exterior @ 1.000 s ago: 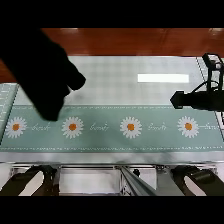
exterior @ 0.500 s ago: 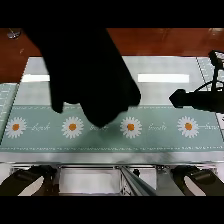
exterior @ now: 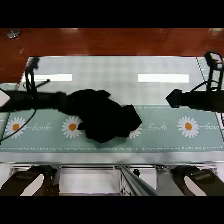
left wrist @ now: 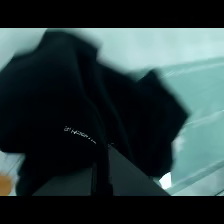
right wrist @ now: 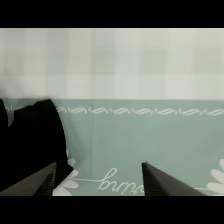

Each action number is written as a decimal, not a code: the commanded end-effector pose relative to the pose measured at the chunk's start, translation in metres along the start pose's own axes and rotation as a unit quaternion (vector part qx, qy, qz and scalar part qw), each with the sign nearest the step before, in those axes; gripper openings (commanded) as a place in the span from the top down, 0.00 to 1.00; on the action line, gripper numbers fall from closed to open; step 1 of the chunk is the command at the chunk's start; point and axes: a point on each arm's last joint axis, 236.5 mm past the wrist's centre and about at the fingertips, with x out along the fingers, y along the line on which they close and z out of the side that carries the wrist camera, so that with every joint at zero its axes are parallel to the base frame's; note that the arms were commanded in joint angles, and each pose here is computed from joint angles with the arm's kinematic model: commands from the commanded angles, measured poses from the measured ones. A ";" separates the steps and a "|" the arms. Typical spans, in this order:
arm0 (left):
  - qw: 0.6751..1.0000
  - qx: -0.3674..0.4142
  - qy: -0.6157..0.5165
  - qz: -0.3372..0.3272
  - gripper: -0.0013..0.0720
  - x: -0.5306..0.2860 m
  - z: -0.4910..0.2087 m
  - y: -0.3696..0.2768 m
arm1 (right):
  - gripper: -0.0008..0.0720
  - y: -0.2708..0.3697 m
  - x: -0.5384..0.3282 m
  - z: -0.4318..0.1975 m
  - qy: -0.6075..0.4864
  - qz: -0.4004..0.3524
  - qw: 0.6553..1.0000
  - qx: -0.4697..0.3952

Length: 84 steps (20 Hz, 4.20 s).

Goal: Fold the shirts.

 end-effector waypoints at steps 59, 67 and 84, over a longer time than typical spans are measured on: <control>0.916 0.162 -0.350 -0.109 0.95 -0.260 0.189 -0.153 | 0.96 0.108 -0.211 0.207 -0.287 0.139 0.941 -0.117; 0.892 0.296 -0.341 -0.033 0.95 -0.349 0.102 -0.221 | 0.96 0.115 -0.417 0.114 -0.460 0.136 0.856 -0.192; 0.992 0.084 -0.025 -0.096 0.95 -0.045 0.039 -0.076 | 0.96 0.012 -0.141 0.099 -0.139 -0.019 0.984 -0.108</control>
